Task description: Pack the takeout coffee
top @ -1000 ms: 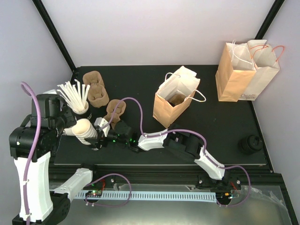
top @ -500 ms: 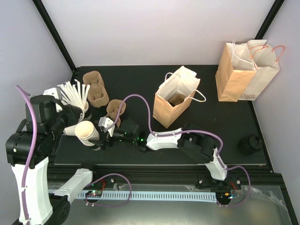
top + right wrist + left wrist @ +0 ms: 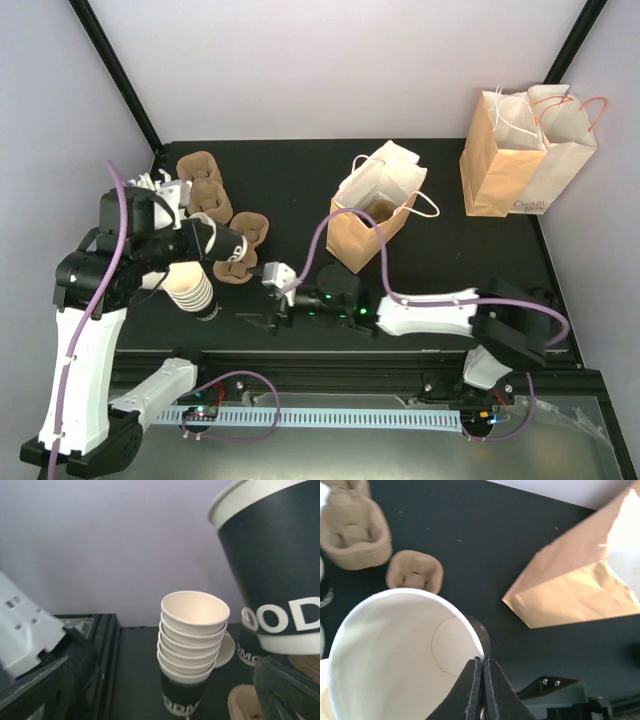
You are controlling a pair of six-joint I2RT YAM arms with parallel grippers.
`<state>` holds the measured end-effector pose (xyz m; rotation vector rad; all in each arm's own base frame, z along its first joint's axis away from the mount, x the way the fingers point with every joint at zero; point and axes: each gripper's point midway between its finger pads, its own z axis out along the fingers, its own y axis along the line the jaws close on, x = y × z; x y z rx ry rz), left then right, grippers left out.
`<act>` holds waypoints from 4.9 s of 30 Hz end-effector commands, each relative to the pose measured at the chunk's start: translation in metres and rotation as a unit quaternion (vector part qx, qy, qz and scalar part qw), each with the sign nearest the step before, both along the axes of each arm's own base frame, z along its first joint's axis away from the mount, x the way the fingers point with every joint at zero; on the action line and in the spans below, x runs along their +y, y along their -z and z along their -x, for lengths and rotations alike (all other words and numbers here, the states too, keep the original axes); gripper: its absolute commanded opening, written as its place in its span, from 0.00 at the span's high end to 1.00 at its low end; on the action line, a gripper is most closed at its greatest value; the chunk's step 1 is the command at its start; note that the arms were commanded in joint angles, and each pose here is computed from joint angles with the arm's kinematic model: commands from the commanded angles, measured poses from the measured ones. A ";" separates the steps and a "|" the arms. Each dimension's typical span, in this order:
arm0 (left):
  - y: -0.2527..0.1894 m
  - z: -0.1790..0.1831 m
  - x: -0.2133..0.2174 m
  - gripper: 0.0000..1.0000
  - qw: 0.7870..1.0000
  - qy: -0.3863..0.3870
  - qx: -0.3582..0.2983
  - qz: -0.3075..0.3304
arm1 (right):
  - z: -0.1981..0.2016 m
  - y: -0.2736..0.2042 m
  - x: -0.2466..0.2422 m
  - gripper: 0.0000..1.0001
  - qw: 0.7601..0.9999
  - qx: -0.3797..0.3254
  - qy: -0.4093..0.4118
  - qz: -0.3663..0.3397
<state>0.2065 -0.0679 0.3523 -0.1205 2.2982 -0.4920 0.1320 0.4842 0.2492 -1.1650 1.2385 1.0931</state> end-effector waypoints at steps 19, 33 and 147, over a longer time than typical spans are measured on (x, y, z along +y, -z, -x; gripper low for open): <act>0.081 -0.001 -0.158 0.98 0.970 0.235 0.034 -0.054 | -0.008 0.116 -0.222 0.00 0.884 0.390 0.199 0.162; 0.166 -0.001 -0.248 0.98 0.948 0.292 0.037 -0.126 | -0.060 0.158 -0.318 0.00 0.709 0.495 0.439 0.244; 0.091 -0.017 -0.145 0.01 0.957 0.271 -0.106 0.015 | -0.068 0.139 -0.679 0.87 0.108 0.556 0.824 -0.007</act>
